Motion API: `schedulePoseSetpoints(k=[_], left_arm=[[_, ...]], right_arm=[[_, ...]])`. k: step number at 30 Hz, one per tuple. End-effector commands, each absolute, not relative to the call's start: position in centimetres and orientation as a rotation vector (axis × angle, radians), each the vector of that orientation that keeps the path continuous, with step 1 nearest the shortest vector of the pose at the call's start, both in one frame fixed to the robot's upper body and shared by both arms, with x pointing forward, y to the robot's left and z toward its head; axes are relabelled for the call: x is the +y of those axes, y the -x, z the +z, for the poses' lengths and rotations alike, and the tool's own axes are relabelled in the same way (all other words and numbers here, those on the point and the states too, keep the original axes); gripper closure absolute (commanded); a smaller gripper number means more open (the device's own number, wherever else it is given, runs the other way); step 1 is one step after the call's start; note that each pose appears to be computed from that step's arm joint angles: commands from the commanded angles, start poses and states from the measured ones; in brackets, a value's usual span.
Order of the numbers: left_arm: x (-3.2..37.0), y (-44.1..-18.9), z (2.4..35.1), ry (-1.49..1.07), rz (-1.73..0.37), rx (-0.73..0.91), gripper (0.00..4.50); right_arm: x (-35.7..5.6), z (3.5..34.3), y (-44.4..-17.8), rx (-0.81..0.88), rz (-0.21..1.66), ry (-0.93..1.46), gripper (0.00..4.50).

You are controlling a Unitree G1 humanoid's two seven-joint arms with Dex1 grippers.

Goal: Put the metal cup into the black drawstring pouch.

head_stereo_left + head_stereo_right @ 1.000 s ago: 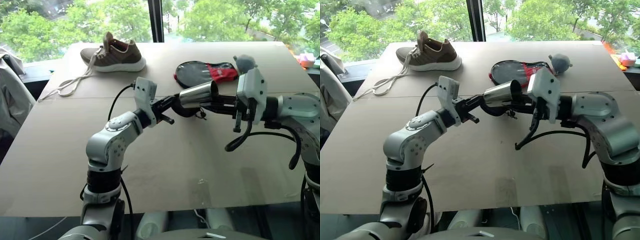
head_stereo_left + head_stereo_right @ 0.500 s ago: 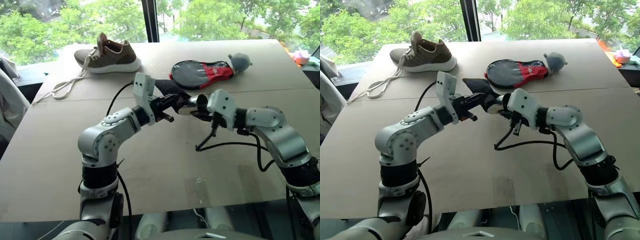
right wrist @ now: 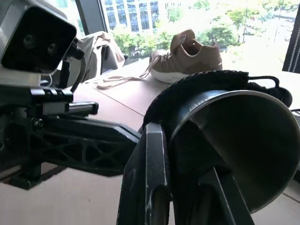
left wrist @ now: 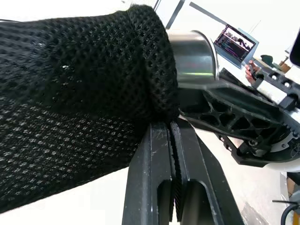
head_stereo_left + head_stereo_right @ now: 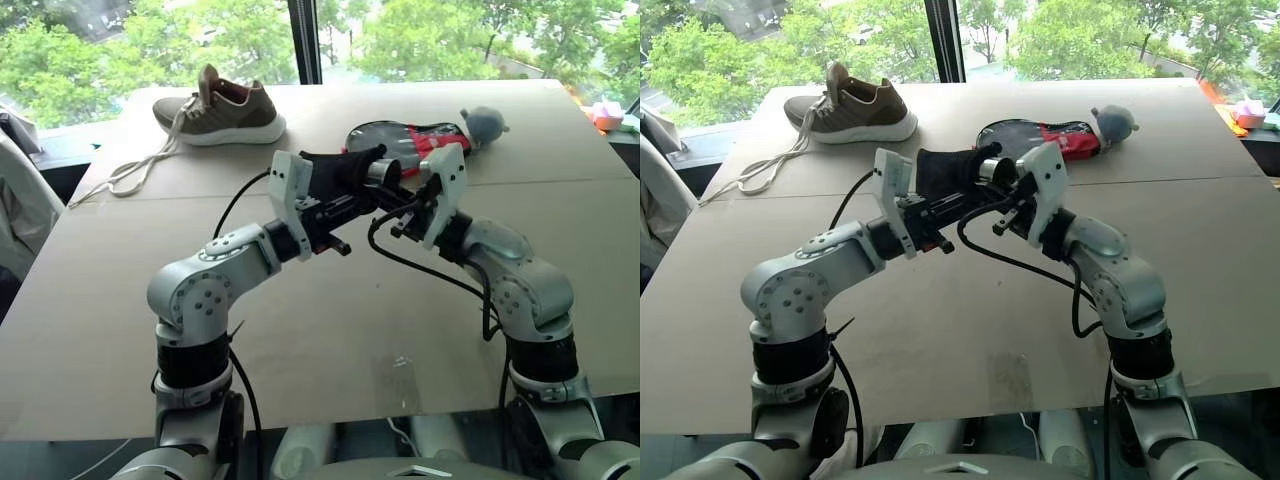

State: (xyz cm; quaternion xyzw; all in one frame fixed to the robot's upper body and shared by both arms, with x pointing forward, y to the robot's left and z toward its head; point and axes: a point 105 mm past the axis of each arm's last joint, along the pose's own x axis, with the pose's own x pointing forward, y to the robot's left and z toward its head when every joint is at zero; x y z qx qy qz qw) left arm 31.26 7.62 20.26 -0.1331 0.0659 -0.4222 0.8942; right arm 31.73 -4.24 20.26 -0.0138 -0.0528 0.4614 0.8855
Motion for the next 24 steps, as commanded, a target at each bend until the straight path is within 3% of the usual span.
schedulePoseSetpoints(k=[1, 7, 15, 19, 22, 24], left_arm=[[8.2, -31.4, 23.3, 0.296, -0.884, 0.014, 4.50], [8.0, -31.4, 24.0, 0.311, -0.907, -0.010, 4.50], [5.2, -29.2, 23.6, 0.372, -1.060, 0.015, 4.50], [4.8, -28.5, 23.4, 0.397, -1.092, 0.026, 4.50], [4.9, -27.4, 22.4, 0.410, -1.135, 0.077, 4.50], [4.9, -26.6, 21.9, 0.426, -1.167, 0.106, 4.50]], right_arm=[[-4.4, 18.4, -31.1, -0.105, 1.023, 0.333, 4.43], [-4.8, 17.3, -31.8, -0.184, 1.031, 0.653, 4.43], [-4.2, 14.8, -33.0, -0.300, 1.028, 1.230, 4.43], [-4.4, 15.2, -33.6, -0.278, 0.962, 1.050, 4.43], [-4.4, 17.2, -34.2, -0.253, 0.864, 0.648, 4.43], [-4.4, 17.8, -34.3, -0.242, 0.852, 0.529, 4.43]])
